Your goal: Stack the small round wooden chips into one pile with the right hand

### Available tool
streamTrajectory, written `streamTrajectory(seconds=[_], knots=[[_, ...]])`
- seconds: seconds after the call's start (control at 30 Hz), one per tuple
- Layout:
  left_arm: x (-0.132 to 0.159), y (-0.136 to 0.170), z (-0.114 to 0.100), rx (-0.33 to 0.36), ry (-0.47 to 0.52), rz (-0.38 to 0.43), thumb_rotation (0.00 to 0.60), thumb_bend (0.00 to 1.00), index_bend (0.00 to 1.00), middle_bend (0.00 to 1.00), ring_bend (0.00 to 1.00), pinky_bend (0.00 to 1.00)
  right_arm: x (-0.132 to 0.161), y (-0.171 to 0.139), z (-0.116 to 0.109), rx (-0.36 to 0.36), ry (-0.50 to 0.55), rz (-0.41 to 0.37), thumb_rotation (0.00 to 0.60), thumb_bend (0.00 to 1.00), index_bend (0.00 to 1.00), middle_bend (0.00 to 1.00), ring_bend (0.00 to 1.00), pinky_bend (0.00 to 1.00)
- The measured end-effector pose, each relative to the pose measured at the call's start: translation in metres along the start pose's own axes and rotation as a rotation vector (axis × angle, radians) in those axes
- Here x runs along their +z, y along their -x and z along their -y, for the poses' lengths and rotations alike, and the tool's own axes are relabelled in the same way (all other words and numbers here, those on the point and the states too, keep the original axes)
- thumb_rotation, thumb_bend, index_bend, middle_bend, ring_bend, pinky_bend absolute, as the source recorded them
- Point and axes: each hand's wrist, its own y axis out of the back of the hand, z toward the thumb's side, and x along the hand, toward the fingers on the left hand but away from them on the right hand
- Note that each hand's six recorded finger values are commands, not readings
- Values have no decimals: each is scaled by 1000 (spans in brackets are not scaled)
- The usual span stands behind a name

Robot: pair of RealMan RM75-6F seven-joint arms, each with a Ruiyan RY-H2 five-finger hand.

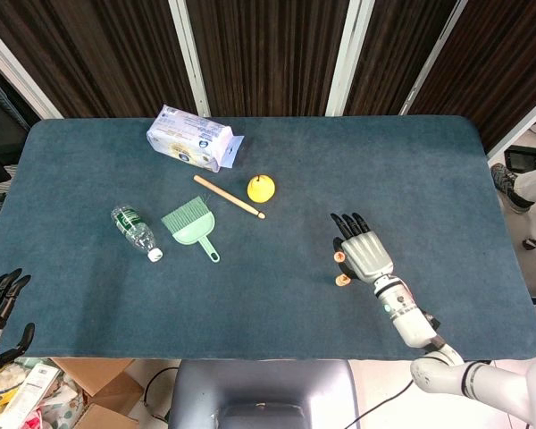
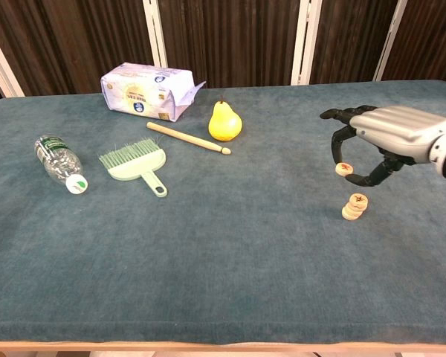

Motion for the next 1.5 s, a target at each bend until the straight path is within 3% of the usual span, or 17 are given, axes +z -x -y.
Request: streamTrajectory(seconds=[0.23, 0.87, 1.5], knots=[[1, 0, 1, -1, 0, 3, 600, 496, 0, 0, 0, 0, 2, -35, 7, 21, -16, -56, 600, 550, 654, 54, 0, 0], [0, 0, 0, 3, 5, 1, 600, 496, 0, 0, 0, 0, 0, -34, 19, 41, -38, -44, 600, 551, 638, 54, 0, 0], [1, 2, -1, 2, 8, 5, 600, 497, 0, 0, 0, 0, 0, -38, 18, 46, -40, -36, 600, 550, 433, 55, 0, 0]])
